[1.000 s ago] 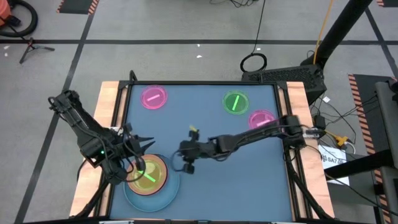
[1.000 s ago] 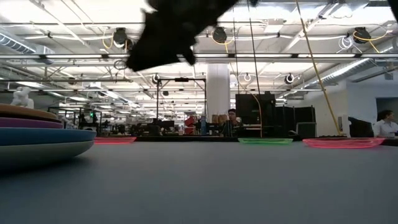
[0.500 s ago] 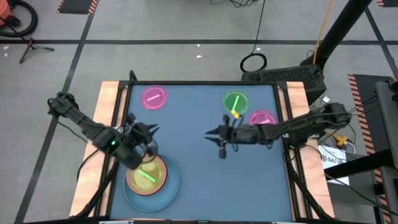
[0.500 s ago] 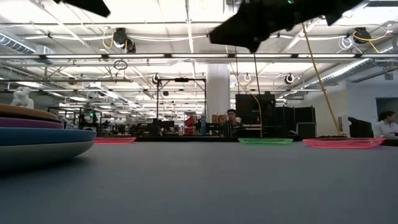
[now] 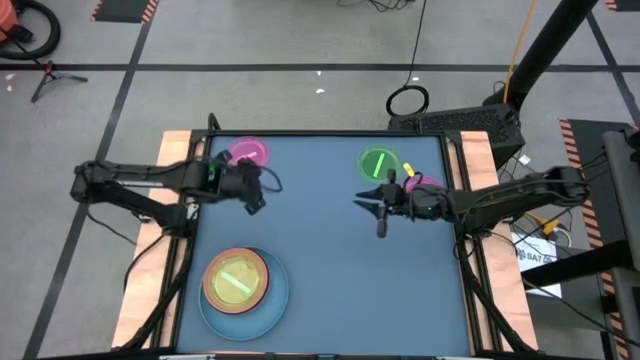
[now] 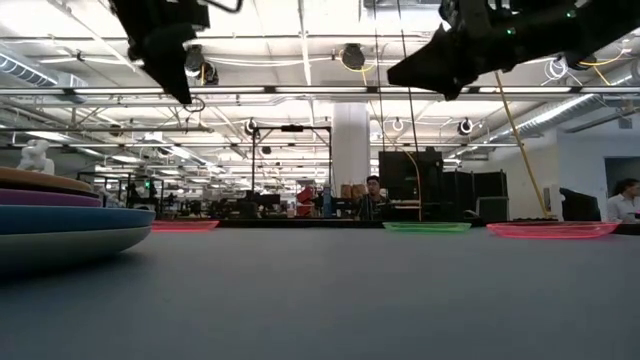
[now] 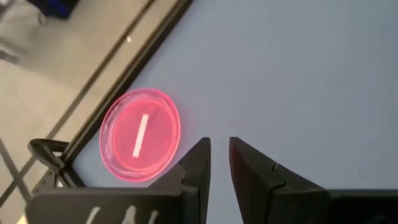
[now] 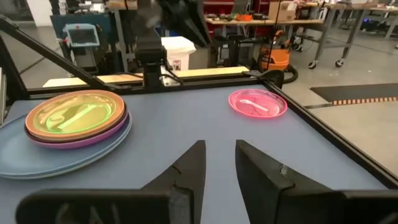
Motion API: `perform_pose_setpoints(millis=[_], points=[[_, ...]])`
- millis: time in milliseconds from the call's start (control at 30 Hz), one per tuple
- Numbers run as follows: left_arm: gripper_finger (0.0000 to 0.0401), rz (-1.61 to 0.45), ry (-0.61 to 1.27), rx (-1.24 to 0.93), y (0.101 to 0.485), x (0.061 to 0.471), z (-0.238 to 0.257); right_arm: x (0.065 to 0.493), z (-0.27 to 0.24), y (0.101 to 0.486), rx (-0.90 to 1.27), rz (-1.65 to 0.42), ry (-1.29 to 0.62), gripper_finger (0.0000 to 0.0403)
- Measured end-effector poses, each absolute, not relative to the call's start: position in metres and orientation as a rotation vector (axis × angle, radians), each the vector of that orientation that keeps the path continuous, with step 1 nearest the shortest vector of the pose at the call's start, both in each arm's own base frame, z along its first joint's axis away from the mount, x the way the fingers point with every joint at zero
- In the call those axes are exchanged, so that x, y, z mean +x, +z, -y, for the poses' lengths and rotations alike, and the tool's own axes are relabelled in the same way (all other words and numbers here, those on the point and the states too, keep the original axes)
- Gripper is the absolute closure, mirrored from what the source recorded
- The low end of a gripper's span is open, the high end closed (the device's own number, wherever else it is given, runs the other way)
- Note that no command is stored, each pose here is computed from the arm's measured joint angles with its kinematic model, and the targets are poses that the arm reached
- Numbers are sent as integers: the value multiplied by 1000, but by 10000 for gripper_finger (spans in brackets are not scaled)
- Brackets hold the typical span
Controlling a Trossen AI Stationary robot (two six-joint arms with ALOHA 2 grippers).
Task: Stack plastic plates
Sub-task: Stack the left pink plate on top of the green plate
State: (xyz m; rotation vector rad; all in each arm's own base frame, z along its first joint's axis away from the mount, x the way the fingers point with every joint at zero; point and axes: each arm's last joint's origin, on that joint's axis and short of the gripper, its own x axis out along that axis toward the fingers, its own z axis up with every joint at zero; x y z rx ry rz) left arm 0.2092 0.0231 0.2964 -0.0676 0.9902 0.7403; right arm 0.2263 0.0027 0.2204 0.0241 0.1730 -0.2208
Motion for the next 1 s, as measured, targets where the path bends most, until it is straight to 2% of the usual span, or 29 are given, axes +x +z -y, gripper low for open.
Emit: perform_pose_setpoints(millis=[467, 733, 1000], points=[[334, -1329, 527, -177, 239, 234, -118, 220, -3, 222, 24, -175, -215, 321], [334, -1450, 568, -261, 205, 224, -170, 220, -3, 221, 37, -186, -216, 321], [334, -1433, 637, -311, 198, 210, -198, 220, -3, 219, 57, -207, -219, 321]])
